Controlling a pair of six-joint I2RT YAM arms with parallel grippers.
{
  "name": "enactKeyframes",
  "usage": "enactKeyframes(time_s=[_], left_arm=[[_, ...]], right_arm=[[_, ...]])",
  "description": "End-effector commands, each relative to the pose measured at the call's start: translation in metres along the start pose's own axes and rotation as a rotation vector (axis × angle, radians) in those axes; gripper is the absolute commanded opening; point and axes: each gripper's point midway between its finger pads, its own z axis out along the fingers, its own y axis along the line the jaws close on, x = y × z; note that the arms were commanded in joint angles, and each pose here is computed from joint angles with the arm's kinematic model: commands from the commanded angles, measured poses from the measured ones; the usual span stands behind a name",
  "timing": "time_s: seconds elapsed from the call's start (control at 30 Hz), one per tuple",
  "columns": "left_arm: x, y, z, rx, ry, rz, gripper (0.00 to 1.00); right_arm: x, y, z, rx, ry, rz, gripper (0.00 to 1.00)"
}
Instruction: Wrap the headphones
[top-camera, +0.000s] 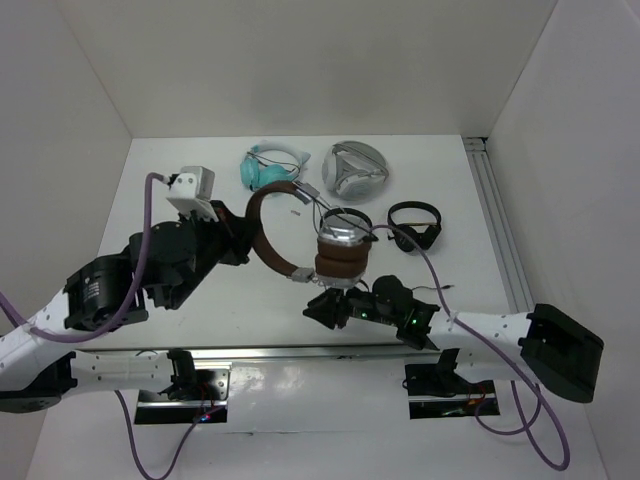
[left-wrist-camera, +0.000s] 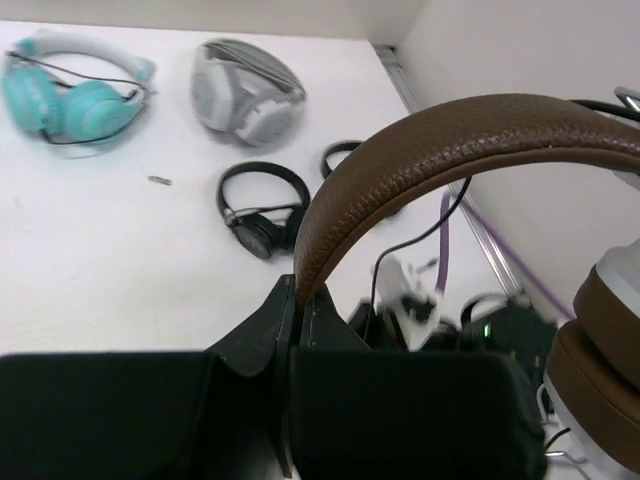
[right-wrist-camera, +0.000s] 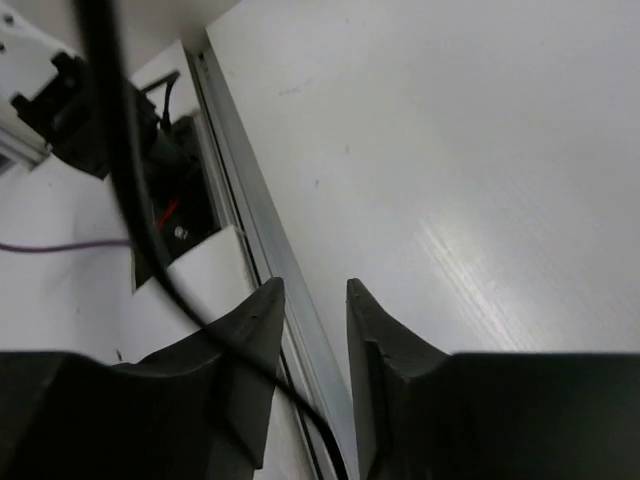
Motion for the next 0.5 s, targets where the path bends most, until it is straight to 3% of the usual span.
enactKeyframes(time_s=[0.0,0.17,0.33,0.47], left_arm=[[-0.049,0.018,-0.013,-0.129,-0.171,-0.266,0.00],[-0.055,0.043,-0.012,-0.311,-0.225,-0.304,0.00],[-0.070,0.065,-0.013,-0.433,-0.290,-0.272,0.00],[-0.070,0.096,0.001,-0.551,-0.287,-0.238,0.00]], right_arm=[[-0.017,0.023,0.008,-0.049,-0.130,-0.017,0.37],[0.024,0.041,0.017,-0.039,-0.045,-0.035,0.25],[0.054,0.033,0.017,0.142,0.000,-0.086,0.00],[0.065,0.039,0.013,0.231,0.022,-0.132,0.00]])
